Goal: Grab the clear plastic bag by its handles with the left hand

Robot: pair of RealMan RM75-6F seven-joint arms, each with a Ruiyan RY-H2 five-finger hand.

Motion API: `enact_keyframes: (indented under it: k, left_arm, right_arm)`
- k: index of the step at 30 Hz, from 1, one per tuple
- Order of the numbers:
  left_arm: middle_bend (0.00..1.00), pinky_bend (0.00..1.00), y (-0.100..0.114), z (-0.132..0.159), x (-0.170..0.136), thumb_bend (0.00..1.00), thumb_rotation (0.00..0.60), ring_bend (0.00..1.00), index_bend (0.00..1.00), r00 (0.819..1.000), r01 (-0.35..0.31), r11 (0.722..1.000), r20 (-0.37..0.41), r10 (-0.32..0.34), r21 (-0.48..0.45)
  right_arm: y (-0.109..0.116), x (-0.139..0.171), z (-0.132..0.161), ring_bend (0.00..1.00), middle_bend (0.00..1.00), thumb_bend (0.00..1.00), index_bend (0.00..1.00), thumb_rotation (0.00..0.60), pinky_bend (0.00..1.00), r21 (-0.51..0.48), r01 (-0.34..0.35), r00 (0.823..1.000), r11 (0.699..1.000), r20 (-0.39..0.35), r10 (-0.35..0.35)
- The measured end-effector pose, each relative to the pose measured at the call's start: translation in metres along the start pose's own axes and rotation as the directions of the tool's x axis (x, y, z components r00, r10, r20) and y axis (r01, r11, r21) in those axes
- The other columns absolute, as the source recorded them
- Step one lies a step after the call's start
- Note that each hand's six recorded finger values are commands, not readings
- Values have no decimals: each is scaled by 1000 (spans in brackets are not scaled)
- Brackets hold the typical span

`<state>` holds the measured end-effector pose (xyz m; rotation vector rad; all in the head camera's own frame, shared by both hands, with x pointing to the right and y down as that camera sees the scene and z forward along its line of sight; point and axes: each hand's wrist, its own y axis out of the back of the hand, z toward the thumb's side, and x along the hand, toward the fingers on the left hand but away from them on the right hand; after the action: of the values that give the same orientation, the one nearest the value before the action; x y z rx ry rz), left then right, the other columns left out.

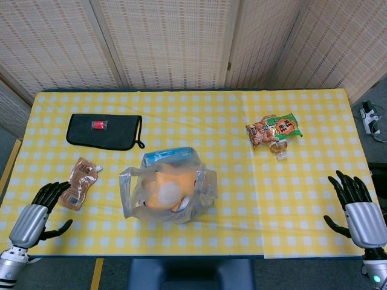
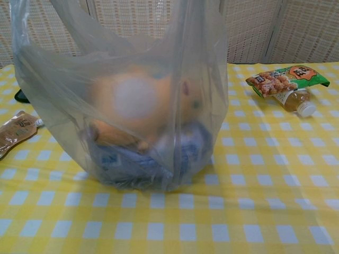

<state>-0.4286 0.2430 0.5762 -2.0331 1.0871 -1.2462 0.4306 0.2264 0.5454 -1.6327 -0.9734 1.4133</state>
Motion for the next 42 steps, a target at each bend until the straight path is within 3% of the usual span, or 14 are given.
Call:
enact_keyframes:
  k: [4,7,10,11,14,18,23,31,42]
  left_arm:
    - [108,69,0,16,0,348,600,31,87,996,44,975,81,-26,-217]
    - [108,87,3,31,1,347,600,31,81,986,115,905,158,-53,-409]
    - [108,92,8,47,1,344,600,31,81,968,207,792,236,-82,-574]
    - [108,92,10,54,1,338,600,31,81,959,247,742,268,-94,-623]
    - [108,100,16,73,1,328,600,32,85,929,345,619,352,-118,-705]
    - [108,129,22,97,4,327,600,39,89,888,444,495,440,-133,-747]
    - [108,129,23,113,15,321,600,33,81,859,506,420,485,-164,-753]
    - [108,140,27,123,33,319,600,28,82,837,547,326,507,-206,-771]
    - [108,159,26,140,62,313,600,42,98,795,597,169,551,-252,-784]
  right_arm:
    - [-3,3,3,0,0,265,0,600,0,-1,-15,1000,1000,-14,15]
    - [-5,4,7,0,0,266,0,600,0,-4,-32,999,999,-34,32]
    - [-6,6,10,0,0,266,0,600,0,-6,-39,998,999,-52,39]
    - [-5,7,11,0,0,266,0,600,0,-9,-37,998,999,-56,37]
    - [-2,9,11,0,0,266,0,600,0,-16,-28,998,999,-60,27]
    - [-2,12,12,0,0,266,0,600,0,-17,-30,997,999,-68,28]
    - [-2,11,11,0,0,265,0,600,0,-16,-32,997,999,-64,31]
    - [-5,8,11,0,0,265,0,600,0,-18,-43,997,999,-59,42]
    - [-2,8,10,0,0,266,0,600,0,-26,-40,997,999,-62,38]
